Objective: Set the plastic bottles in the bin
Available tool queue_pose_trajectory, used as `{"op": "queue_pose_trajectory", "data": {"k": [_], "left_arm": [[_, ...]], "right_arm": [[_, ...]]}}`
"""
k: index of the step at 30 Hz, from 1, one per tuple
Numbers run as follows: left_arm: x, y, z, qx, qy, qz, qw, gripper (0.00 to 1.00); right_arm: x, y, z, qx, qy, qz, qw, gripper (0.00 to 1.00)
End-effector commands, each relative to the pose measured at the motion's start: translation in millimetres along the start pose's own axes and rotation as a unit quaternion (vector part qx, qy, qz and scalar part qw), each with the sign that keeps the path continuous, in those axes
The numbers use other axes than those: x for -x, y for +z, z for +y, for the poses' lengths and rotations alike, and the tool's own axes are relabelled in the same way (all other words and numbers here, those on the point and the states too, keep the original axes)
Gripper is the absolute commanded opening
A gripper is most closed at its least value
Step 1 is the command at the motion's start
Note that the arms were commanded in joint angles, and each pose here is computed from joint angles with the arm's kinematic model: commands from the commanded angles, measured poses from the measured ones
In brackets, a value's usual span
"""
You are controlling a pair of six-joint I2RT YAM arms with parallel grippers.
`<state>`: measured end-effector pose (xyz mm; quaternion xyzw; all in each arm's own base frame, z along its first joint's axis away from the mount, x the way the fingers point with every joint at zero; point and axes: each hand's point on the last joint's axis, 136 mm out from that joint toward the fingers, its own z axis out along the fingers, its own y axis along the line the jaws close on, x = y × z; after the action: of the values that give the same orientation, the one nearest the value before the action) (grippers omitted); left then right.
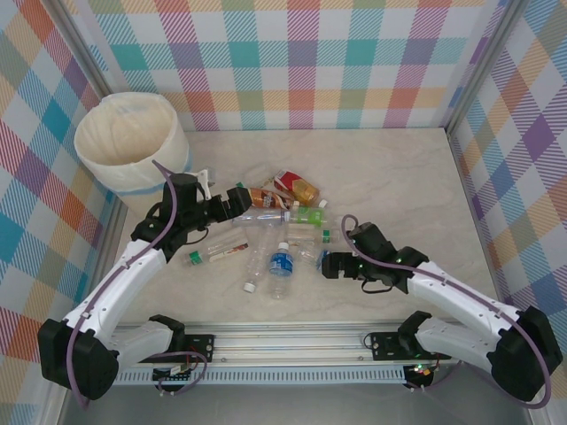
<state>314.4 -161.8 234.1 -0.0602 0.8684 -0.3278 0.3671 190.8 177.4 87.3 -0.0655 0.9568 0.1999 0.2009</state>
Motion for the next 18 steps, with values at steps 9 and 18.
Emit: {"op": "queue_pose_trajectory", "data": {"k": [9,18], "left_arm": [[-8.7,-5.7,20.4,0.047,-0.003,-0.004,0.999,1.0],[-11.2,-5.4,22.4,0.043,-0.006,-0.003,0.999,1.0]], "right_arm": [[18.3,38.2,29.7,0.039,-0.178,0.034,0.983,0.98],[5.6,58.4,21.5,0.029,-0.166,0.063,0.984,1.0]]}}
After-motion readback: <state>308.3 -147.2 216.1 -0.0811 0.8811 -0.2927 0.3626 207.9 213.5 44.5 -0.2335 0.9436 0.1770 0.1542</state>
